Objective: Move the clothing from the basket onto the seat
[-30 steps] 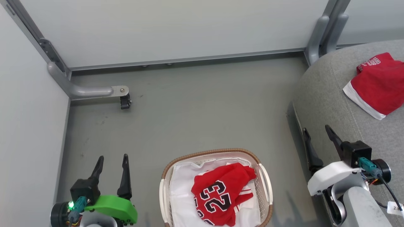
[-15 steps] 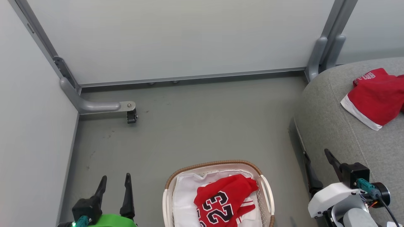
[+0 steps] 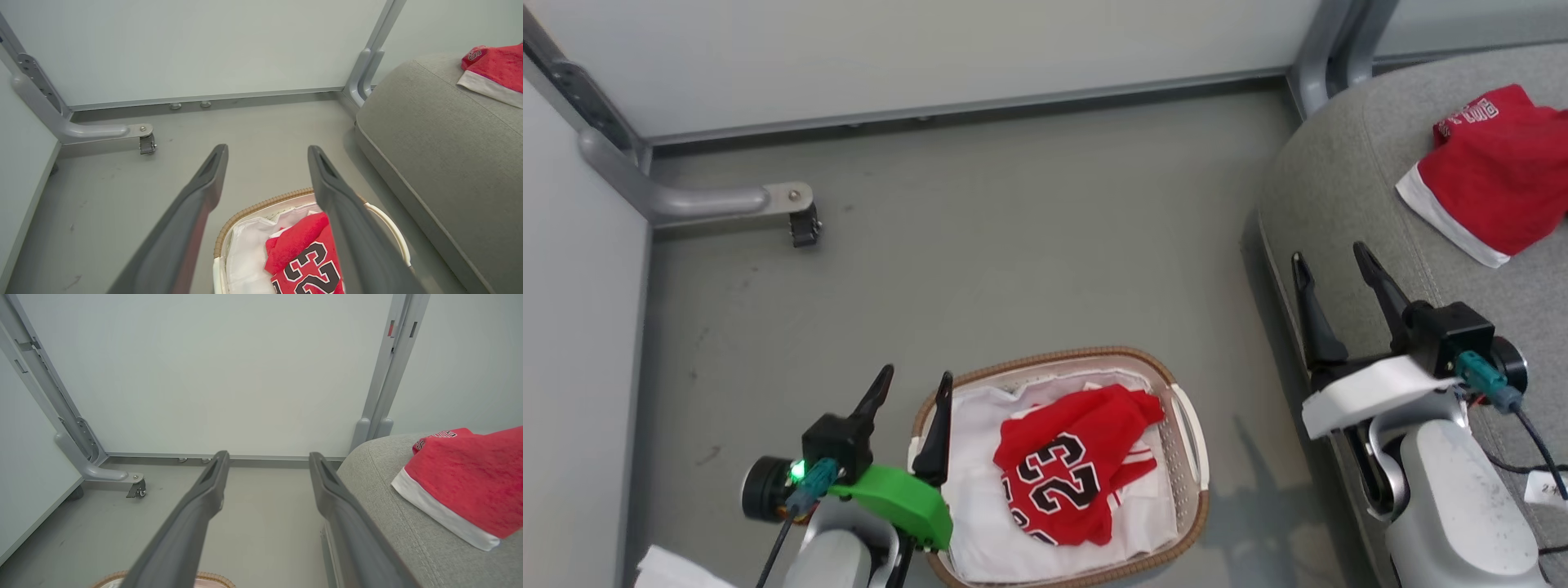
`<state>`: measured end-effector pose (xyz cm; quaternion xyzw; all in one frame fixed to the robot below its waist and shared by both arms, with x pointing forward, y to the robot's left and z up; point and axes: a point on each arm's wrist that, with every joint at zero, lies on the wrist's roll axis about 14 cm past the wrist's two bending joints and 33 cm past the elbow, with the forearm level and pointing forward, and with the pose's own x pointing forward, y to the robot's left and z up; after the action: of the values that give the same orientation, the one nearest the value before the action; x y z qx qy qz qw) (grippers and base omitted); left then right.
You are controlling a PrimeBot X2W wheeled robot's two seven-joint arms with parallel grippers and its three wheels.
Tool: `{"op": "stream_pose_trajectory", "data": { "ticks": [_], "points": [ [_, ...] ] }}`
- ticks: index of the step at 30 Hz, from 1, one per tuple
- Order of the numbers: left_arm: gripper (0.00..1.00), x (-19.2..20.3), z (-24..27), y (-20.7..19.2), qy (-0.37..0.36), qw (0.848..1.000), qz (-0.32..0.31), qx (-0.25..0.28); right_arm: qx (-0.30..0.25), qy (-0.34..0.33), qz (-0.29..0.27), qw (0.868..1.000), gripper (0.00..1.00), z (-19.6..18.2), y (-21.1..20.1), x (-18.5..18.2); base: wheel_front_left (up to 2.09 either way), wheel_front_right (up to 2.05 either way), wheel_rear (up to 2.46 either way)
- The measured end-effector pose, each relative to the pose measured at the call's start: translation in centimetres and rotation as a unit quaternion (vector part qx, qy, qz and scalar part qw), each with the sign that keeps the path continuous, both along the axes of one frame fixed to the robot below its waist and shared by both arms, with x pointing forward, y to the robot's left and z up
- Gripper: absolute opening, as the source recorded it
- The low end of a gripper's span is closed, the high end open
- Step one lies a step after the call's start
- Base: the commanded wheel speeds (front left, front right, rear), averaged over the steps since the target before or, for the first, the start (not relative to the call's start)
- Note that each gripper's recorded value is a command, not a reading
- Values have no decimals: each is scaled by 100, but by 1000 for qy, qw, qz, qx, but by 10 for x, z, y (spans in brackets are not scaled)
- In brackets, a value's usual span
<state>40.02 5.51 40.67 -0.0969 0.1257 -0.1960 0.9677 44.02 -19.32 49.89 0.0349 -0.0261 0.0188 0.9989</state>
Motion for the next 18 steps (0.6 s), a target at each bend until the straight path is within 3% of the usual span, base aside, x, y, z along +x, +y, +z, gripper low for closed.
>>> {"op": "stream_pose_trajectory", "data": {
  "ticks": [8, 18],
  "points": [
    [100, 28, -46, -65, 44, 992, -114, 20, 0, -4, -11, 1000, 100, -7, -11, 32, 0, 0, 0],
    [100, 22, -129, -123, 122, 958, -252, 57, 5, 30, -32, 999, 100, -47, -31, 53, 0, 0, 0]
  ]
}}
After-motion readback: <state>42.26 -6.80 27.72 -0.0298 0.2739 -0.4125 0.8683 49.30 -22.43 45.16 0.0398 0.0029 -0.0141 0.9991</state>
